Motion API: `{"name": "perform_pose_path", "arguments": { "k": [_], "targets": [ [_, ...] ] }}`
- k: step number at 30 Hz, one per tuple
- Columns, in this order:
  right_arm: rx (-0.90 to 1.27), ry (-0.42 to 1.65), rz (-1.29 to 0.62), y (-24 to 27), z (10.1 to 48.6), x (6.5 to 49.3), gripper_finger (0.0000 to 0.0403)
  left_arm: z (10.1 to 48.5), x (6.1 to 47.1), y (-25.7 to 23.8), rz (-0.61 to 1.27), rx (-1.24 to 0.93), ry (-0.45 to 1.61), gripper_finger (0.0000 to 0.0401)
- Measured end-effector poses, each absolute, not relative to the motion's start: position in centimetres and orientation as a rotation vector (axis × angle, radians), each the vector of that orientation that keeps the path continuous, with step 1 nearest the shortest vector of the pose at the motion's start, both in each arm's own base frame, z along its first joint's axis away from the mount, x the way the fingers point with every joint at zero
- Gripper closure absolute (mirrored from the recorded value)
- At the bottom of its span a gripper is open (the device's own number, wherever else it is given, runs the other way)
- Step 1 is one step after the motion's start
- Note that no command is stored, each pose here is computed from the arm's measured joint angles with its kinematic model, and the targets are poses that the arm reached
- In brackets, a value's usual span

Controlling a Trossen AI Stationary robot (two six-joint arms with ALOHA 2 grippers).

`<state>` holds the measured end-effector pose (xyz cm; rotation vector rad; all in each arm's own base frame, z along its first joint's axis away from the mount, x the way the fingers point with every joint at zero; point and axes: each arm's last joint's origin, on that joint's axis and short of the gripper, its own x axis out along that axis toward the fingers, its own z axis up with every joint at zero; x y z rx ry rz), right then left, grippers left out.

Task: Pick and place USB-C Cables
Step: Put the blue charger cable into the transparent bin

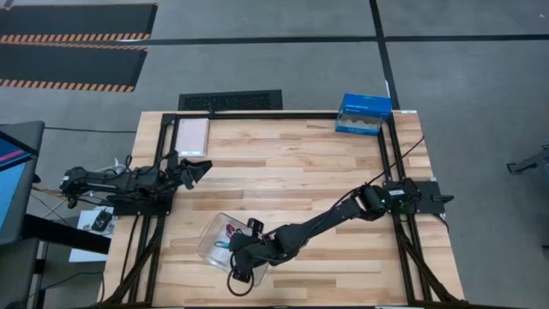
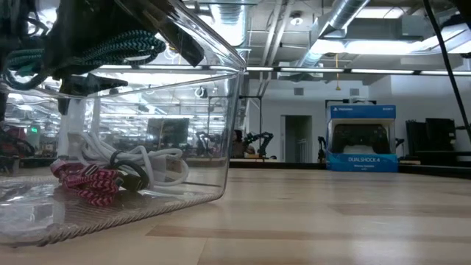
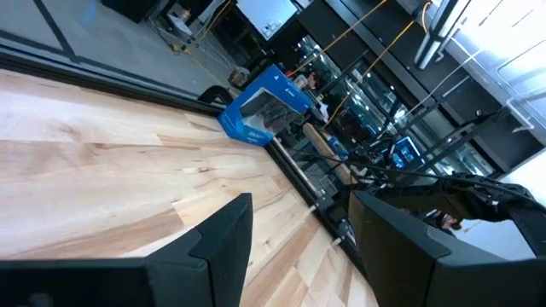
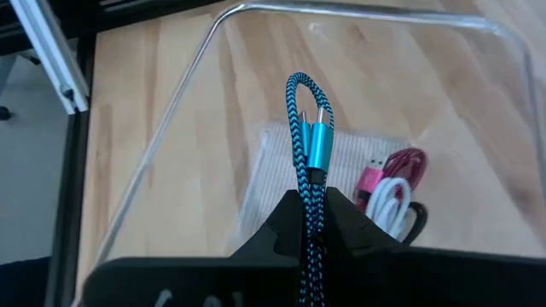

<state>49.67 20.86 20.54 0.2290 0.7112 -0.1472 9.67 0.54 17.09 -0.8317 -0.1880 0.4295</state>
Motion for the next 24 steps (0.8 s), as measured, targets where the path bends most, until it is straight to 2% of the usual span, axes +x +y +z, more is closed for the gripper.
{"name": "perform_pose_path", "arguments": {
  "k": [20,24],
  "targets": [
    [0.187,0.712,-0.157,19.9,19.8,50.3,0.0381,17.1,9.7,0.6,0.437,-0.816,-0.187,0.0216],
    [0.187,0.736,-0.182,19.9,18.2,50.5,0.0381,17.1,9.7,0.6,0.438,-0.815,-0.187,0.0216]
  ]
}}
